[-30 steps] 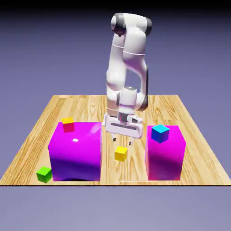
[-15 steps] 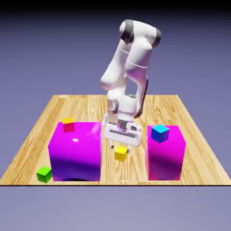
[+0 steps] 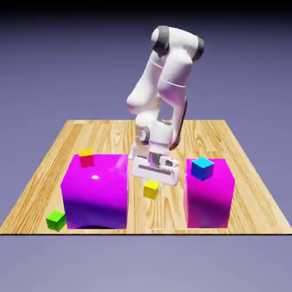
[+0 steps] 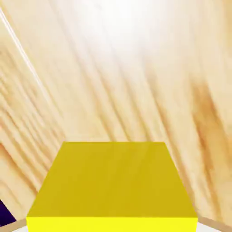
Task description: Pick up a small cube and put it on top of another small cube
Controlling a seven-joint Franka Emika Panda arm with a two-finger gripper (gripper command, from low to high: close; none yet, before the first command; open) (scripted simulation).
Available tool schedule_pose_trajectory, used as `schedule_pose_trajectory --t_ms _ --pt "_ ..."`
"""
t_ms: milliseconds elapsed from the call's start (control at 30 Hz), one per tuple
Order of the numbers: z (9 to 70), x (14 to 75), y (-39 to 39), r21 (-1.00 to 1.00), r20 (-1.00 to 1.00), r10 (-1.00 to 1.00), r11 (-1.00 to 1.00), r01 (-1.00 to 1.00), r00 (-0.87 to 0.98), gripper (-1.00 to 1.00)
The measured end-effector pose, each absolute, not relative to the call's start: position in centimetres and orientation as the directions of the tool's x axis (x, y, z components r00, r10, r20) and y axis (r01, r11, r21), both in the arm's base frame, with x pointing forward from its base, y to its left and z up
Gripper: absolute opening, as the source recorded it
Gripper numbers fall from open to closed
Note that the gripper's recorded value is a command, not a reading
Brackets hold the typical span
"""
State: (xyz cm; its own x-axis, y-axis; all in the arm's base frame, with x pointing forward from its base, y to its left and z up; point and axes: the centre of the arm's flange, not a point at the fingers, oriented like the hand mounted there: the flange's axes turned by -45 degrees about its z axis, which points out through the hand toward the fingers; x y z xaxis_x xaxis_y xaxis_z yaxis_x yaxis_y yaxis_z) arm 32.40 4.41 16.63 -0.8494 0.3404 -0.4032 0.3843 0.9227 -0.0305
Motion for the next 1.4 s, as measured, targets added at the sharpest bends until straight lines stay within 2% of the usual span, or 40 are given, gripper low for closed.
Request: schedule_pose_trajectory --t_ms 467,633,1133,1400 --pt "19.1 30.5 6.6 0.035 -0.311 0.392 0.915 0.402 -0.866 -1.00" --pt "18.1 29.5 11.9 -0.062 -0.234 0.158 0.982 0.177 -0.959 -1.00" --pt "23.4 31.4 24.8 0.028 -0.184 -0.052 0.998 -0.058 -0.982 -1.00" --pt "28.3 31.8 30.9 0.088 -0.157 -0.188 0.975 -0.204 -0.970 -1.00"
